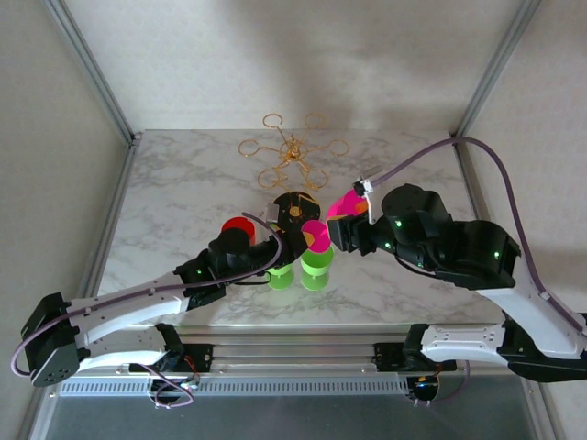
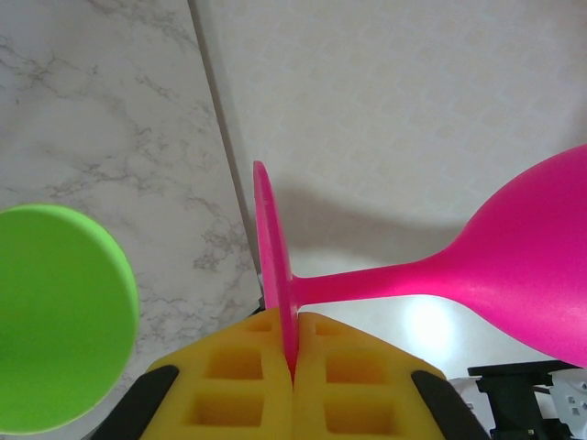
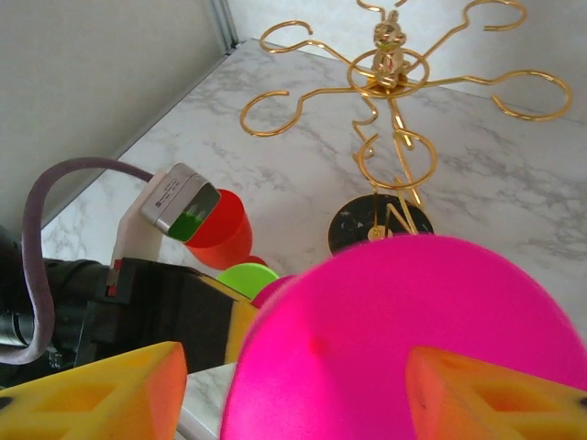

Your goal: Take the wine glass off the wine glass rack

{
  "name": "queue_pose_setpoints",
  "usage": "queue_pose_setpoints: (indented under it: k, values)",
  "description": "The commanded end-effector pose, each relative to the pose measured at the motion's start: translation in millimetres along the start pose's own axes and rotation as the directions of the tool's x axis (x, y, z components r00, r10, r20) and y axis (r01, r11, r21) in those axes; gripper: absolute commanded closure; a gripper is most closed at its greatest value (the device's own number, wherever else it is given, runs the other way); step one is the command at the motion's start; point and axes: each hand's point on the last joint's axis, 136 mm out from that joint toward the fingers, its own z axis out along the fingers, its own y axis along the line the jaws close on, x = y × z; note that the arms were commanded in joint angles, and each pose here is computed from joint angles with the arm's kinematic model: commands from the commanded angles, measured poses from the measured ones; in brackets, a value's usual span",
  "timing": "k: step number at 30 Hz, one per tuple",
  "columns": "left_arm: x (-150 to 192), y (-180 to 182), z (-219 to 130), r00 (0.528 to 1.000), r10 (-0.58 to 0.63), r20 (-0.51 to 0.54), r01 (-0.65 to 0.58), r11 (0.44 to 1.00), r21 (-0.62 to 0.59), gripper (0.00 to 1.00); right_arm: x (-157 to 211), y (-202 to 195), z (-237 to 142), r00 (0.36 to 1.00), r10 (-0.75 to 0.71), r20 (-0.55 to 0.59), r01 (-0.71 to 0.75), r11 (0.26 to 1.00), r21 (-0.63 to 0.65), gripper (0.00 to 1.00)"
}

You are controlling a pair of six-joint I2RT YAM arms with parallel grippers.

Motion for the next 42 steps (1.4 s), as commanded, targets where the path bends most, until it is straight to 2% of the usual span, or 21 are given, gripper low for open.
queue_pose_setpoints:
  k: [1, 16, 22, 26, 30, 33, 42]
  values:
    - [-8, -7, -5, 0.999, 0.023, 0.031, -0.023, 1.000, 0.014, 1.00, -3, 8, 3, 1.000, 0.012, 0.004, -0.012, 0.999, -0.044, 0.43]
    - [-15, -12, -3, 0.998, 0.030, 0.055, -0.031, 0.999, 0.013, 1.00, 10, 7, 15, 0.999, 0.019, -0.043, -0.021, 0.999, -0.037, 1.00]
    - [-15, -7, -3, 0.998, 0.029, 0.055, -0.029, 0.999, -0.014, 1.00, 12, 7, 15, 0.999, 0.022, -0.047, -0.024, 0.999, -0.040, 1.00]
    - [-18, -11, -4, 0.997, 0.030, 0.067, -0.029, 0.999, -0.015, 0.91, 13, 2, 13, 0.999, 0.019, -0.041, -0.020, 1.000, -0.019, 1.00]
    - [-22, -13, -3, 0.996, 0.041, 0.075, -0.039, 0.999, -0.026, 0.88, 13, -5, 9, 0.999, 0.011, -0.037, -0.010, 1.000, 0.014, 1.00]
    - [-23, -13, -3, 0.996, 0.050, 0.075, -0.047, 0.998, -0.042, 0.84, 12, -14, 4, 1.000, 0.005, -0.030, -0.003, 0.999, 0.054, 1.00]
    - [-31, -13, -8, 0.991, 0.103, 0.090, -0.092, 0.989, -0.119, 0.82, 27, -45, 3, 0.997, 0.010, -0.079, 0.006, 0.981, 0.195, 1.00]
